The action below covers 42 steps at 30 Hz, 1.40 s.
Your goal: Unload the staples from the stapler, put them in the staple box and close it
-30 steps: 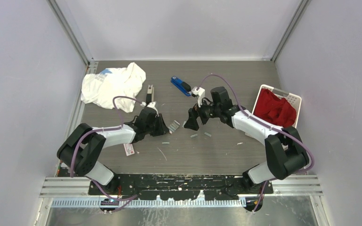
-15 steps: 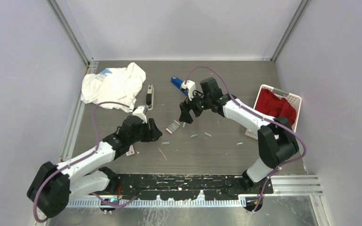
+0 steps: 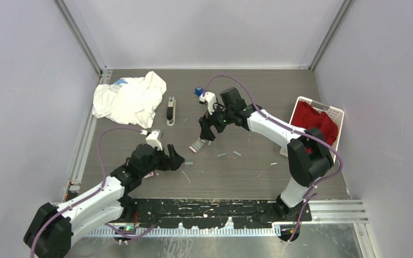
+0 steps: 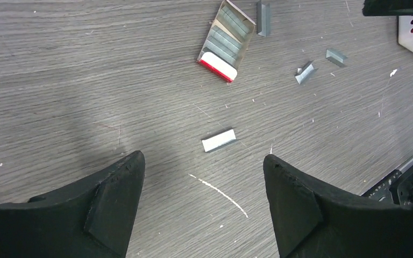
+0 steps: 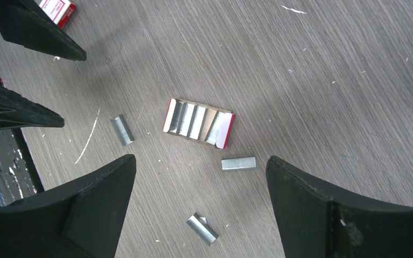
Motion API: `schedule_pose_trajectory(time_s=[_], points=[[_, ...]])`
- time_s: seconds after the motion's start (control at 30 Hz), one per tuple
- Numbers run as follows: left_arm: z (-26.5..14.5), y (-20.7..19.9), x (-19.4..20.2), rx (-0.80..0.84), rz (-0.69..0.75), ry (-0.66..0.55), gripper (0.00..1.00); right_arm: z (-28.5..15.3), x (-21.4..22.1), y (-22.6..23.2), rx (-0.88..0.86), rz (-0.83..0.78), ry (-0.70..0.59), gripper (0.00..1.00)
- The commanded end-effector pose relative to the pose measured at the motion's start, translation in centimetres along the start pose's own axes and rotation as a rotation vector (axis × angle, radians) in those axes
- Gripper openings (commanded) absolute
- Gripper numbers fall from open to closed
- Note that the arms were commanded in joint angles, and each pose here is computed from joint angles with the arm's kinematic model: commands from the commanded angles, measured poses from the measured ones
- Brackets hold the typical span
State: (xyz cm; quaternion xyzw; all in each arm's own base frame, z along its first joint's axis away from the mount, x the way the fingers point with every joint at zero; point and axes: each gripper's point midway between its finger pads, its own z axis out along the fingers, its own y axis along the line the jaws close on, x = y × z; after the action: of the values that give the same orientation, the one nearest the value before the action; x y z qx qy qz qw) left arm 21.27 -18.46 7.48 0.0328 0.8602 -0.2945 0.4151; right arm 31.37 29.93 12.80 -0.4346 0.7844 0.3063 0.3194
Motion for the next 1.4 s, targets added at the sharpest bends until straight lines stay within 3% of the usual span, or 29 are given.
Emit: schedule_pose_trajectory(time_s=[0.0,0.5,1.17,1.37], points=[[0.3,-1.2,-2.6,0.041,-0.019,-0.102,0.81,0.7,-0.2,-0.9,0.039,0.025,-0.013,0.95],[0.9,0.6,-1.7,-0.039,-0.03,-0.086,0.78,4.1,0.0,-1.1,0.082,0.027,0.059,0.93],[2.9,0.1,-1.3,-0.02,-0.064,-0.054,0.72,6.8,2.8,-2.1,0.101,0.049,0.189,0.68],[3.7,0.2,-1.0,-0.027,-0.068,-0.032,0.71,7.2,3.3,-1.4,0.059,0.064,0.199,0.66]])
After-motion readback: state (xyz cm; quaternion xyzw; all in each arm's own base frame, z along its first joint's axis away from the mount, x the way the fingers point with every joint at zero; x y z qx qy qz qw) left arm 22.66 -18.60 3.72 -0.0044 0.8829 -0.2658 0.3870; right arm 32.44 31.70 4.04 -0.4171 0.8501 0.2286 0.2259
